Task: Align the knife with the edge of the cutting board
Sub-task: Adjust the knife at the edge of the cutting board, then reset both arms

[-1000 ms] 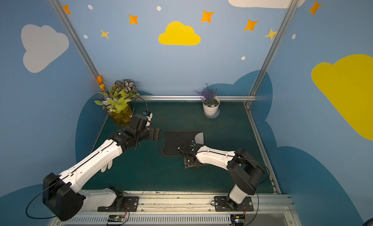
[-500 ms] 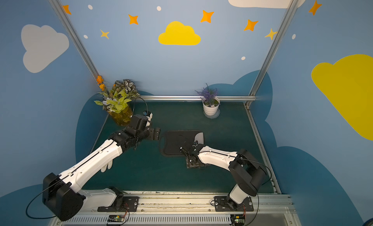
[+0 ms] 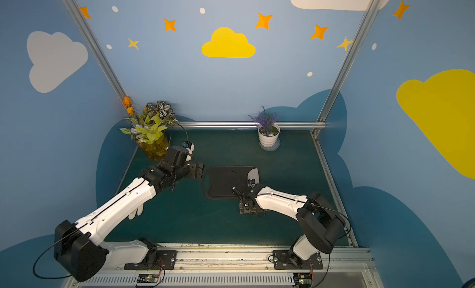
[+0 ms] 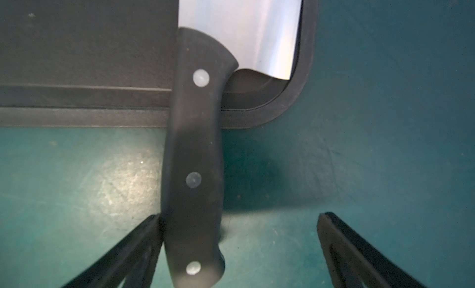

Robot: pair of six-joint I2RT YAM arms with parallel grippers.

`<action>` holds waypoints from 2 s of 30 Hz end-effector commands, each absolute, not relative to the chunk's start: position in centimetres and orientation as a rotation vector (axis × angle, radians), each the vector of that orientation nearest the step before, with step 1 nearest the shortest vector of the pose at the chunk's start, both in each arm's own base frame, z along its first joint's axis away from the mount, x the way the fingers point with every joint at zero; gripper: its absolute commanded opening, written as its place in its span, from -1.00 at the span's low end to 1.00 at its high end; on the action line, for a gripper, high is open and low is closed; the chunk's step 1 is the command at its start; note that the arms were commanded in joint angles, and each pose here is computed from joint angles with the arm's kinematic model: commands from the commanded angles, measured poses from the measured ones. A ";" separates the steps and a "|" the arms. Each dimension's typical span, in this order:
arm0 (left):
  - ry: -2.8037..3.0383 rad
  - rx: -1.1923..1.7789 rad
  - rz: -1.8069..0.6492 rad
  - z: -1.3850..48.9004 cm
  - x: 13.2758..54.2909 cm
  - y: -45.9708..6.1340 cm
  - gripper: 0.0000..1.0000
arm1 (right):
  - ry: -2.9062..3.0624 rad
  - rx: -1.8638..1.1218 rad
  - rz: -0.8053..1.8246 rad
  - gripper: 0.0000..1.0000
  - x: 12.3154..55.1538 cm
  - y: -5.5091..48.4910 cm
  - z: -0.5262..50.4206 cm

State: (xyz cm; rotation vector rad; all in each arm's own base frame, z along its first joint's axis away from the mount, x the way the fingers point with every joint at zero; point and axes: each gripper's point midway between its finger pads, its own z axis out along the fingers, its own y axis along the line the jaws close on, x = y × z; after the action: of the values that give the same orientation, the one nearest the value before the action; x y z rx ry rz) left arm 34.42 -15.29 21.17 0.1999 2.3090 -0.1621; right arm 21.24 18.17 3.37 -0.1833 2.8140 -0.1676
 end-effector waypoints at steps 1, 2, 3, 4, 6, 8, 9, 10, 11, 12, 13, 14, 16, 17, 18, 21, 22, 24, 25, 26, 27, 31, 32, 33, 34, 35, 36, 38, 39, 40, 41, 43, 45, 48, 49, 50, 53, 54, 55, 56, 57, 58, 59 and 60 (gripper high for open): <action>2.306 0.205 -0.167 21.6 34.7 -15.4 1.00 | 2.805 -0.162 -0.161 0.96 21.2 17.7 3.7; 2.305 0.202 -0.167 21.7 34.7 -15.4 1.00 | 2.805 -0.161 -0.160 0.96 21.2 17.7 3.7; 2.306 0.205 -0.168 21.7 34.7 -15.4 1.00 | 2.806 -0.159 -0.160 0.96 21.2 17.7 3.7; 2.305 0.204 -0.169 21.7 34.7 -15.4 1.00 | 2.806 -0.158 -0.158 0.96 21.2 17.7 3.7; 2.306 0.204 -0.169 21.7 34.7 -15.4 1.00 | 2.805 -0.159 -0.157 0.96 21.2 17.7 3.7; 2.304 0.203 -0.169 21.7 34.7 -15.4 1.00 | 2.805 -0.159 -0.157 0.96 21.2 17.6 3.7; 2.306 0.202 -0.168 21.7 34.7 -15.4 1.00 | 2.807 -0.158 -0.159 0.96 21.2 17.6 3.7; 2.305 0.203 -0.167 21.7 34.7 -15.4 1.00 | 2.807 -0.157 -0.160 0.96 21.2 17.6 3.7; 2.305 0.204 -0.168 21.7 34.7 -15.4 1.00 | 2.806 -0.155 -0.154 0.96 21.2 17.6 3.7; 2.305 0.203 -0.168 21.7 34.7 -15.4 1.00 | 2.806 -0.156 -0.148 0.96 21.2 17.8 3.7; 2.305 0.203 -0.168 21.7 34.7 -15.4 1.00 | 2.805 -0.158 -0.140 0.96 21.2 17.9 3.8; 2.304 0.204 -0.167 21.7 34.7 -15.4 1.00 | 2.803 -0.161 -0.130 0.96 21.3 18.1 3.9; 2.305 0.202 -0.166 21.7 34.7 -15.4 1.00 | 2.798 -0.170 -0.099 0.96 21.3 18.6 4.1; 2.304 0.202 -0.165 21.7 34.7 -15.3 1.00 | 2.792 -0.173 -0.080 0.96 21.4 18.9 4.4; 2.303 0.202 -0.163 21.8 34.7 -15.3 1.00 | 2.783 -0.178 -0.059 0.96 21.6 19.2 4.9; 2.303 0.202 -0.159 21.7 34.7 -15.3 1.00 | 2.750 -0.194 0.024 0.96 21.9 20.3 6.7; 2.302 0.200 -0.156 21.8 34.7 -15.2 1.00 | 2.737 -0.196 0.049 0.96 22.0 20.5 7.4; 2.302 0.197 -0.148 21.8 34.8 -15.1 1.00 | 2.707 -0.195 0.104 0.96 22.2 20.8 8.9; 2.301 0.194 -0.147 21.8 34.8 -15.0 1.00 | 2.694 -0.195 0.122 0.96 22.3 20.9 9.6; 2.302 0.189 -0.145 21.8 34.8 -14.9 1.00 | 2.676 -0.193 0.142 0.96 22.4 20.9 10.4; 2.299 0.183 -0.141 21.9 34.9 -14.8 1.00 | 2.664 -0.194 0.153 0.96 22.5 20.9 11.1; 2.294 0.157 -0.111 21.9 35.2 -14.0 1.00 | 2.583 -0.091 0.209 0.96 23.1 20.2 14.0; 2.290 0.148 -0.101 22.0 35.3 -13.7 1.00 | 2.555 -0.058 0.221 0.96 23.3 19.8 14.7; 2.285 0.138 -0.092 22.1 35.4 -13.4 1.00 | 2.527 -0.046 0.230 0.96 23.5 19.6 15.5; 2.281 0.126 -0.088 22.2 35.4 -13.1 1.00 | 2.504 -0.047 0.232 0.96 23.6 19.3 16.0; 2.275 0.112 -0.083 22.2 35.5 -12.8 1.00 | 2.479 -0.064 0.233 0.96 23.8 19.1 16.7; 2.267 0.099 -0.080 22.3 35.6 -12.5 1.00 | 2.453 -0.077 0.238 0.96 24.0 18.8 17.5; 2.253 0.076 -0.069 22.5 35.7 -11.9 1.00 | 2.419 -0.093 0.237 0.96 24.4 18.2 18.6; 2.243 0.061 -0.061 22.7 35.8 -11.5 1.00 | 2.407 -0.089 0.246 0.96 24.6 17.9 19.2; 2.236 0.049 -0.052 22.7 35.8 -11.2 1.00 | 2.400 -0.090 0.258 0.96 24.7 17.6 19.6; 2.229 0.035 -0.046 22.8 35.9 -10.8 1.00 | 2.389 -0.072 0.265 0.96 25.1 17.1 20.2; 2.224 0.003 -0.032 22.7 36.1 -10.0 1.00 | 2.377 -0.038 0.291 0.96 25.7 16.0 21.0; 2.224 -0.042 -0.014 22.5 36.4 -8.9 1.00 | 2.364 -0.008 0.311 0.96 26.4 15.0 21.9; 2.221 -0.106 0.013 22.2 36.7 -7.2 1.00 | 2.348 0.027 0.323 0.96 27.5 13.5 23.2; 2.216 -0.128 0.024 22.0 36.8 -6.5 1.00 | 2.339 0.048 0.317 0.96 28.1 12.7 23.7; 2.214 -0.143 0.033 21.8 36.9 -6.0 1.00 | 2.335 0.066 0.307 0.96 28.5 12.0 24.0; 2.195 -0.175 0.073 21.4 37.2 -4.6 1.00 | 2.324 0.130 0.308 0.96 29.7 10.0 24.7; 2.191 -0.183 0.082 21.2 37.3 -4.2 1.00 | 2.317 0.159 0.304 0.96 30.1 9.2 24.9; 2.186 -0.196 0.090 21.0 37.3 -3.8 1.00 | 2.315 0.178 0.301 0.96 30.5 8.6 25.0; 2.183 -0.207 0.099 20.8 37.4 -3.4 1.00 | 2.314 0.199 0.295 0.96 30.9 7.9 24.9; 2.181 -0.217 0.106 20.6 37.5 -3.0 1.00 | 2.312 0.225 0.285 0.96 31.2 7.2 24.9; 2.183 -0.228 0.115 20.3 37.5 -2.6 1.00 | 2.310 0.242 0.278 0.96 31.6 6.6 24.8; 2.182 -0.237 0.125 20.0 37.6 -2.2 1.00 | 2.308 0.265 0.270 0.96 31.9 5.9 24.6; 2.181 -0.246 0.133 19.8 37.7 -1.9 1.00 | 2.306 0.291 0.260 0.96 32.2 5.2 24.4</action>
State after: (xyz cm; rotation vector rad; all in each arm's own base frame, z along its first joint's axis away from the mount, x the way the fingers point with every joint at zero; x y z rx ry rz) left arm 37.01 -2.87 18.90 -0.2178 2.2402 0.1125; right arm 31.62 5.48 24.28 0.3101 2.3034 0.2426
